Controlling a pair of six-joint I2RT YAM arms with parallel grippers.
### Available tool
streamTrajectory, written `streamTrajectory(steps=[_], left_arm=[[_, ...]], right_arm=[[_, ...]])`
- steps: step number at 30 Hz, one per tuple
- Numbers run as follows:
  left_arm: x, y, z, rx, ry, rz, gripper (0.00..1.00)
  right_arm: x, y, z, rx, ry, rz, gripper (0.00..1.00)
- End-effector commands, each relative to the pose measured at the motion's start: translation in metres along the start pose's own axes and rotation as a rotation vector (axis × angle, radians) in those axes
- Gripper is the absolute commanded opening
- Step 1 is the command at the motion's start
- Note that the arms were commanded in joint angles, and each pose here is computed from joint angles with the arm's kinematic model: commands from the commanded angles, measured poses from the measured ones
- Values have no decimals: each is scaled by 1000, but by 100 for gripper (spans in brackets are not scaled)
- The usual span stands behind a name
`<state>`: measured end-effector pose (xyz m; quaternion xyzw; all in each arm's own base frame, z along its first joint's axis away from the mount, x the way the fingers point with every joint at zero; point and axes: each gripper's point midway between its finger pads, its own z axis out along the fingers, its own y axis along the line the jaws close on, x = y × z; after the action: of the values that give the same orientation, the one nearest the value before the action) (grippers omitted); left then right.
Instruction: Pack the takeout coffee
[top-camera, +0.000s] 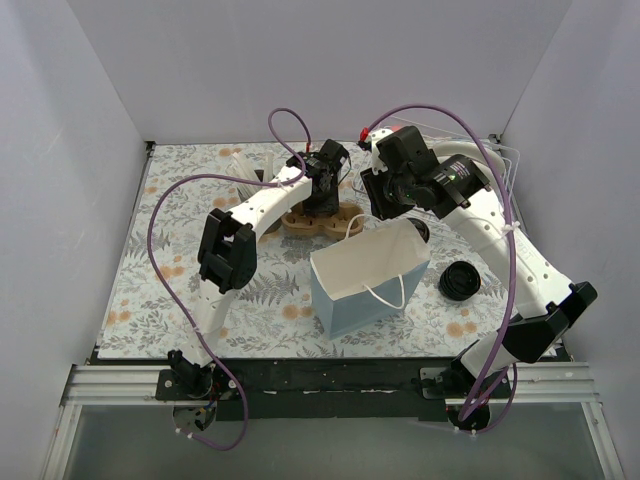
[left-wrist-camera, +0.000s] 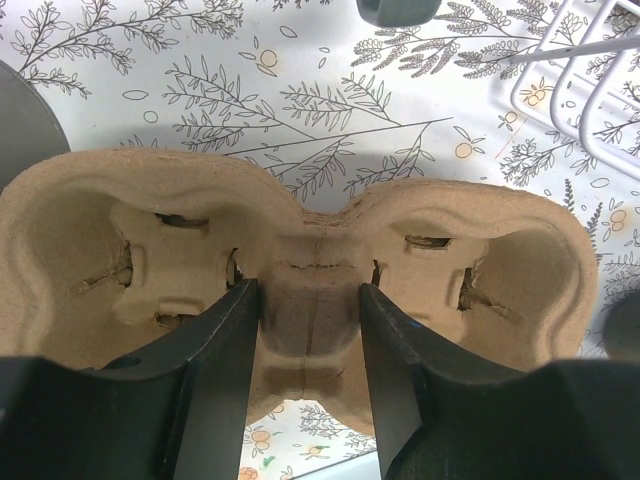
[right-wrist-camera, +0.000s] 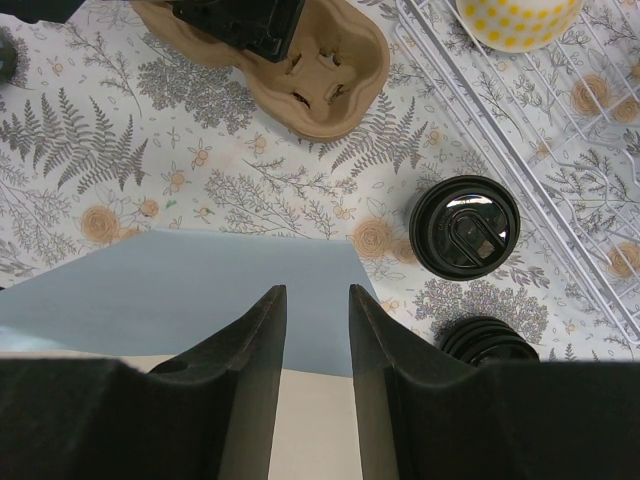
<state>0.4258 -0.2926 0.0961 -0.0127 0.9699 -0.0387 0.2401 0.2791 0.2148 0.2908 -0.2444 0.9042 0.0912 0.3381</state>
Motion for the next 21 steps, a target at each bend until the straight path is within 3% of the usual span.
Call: streamTrajectory(steps=[1,6,7,8,10,12,14,18,21], left_arm=[[-25,-9,-27,58,-70,-12,37],[-23,-10,-26,67,-64,-9,42],[-22,-11,-25,71,-62,-9,38],[-21,-11,-24,71,-58,-9,24],[-21,-11,-24,75,-57,-8,16],[-22,-13,-26,85,-61,-8,27],[-25,-14,-28,89,-67,-11,45],[-36,-22,-39,118,-91,-15,29],[-42,-24,-48,151,-135,-35,31]], right_arm=[[-13,4,-9,-19,-56,10,39],[-12,5,-9,-22,-55,10,39],[-12,4,-9,-19,-55,9,39],[-13,4,-10,-19,-57,9,39],[-11,3,-10,-16,-54,13,39],[-10,4,-10,-17,-54,13,39],[-10,4,-9,-18,-52,13,39],[-11,5,-9,-22,-55,15,39],[-11,5,-9,-25,-54,15,39]])
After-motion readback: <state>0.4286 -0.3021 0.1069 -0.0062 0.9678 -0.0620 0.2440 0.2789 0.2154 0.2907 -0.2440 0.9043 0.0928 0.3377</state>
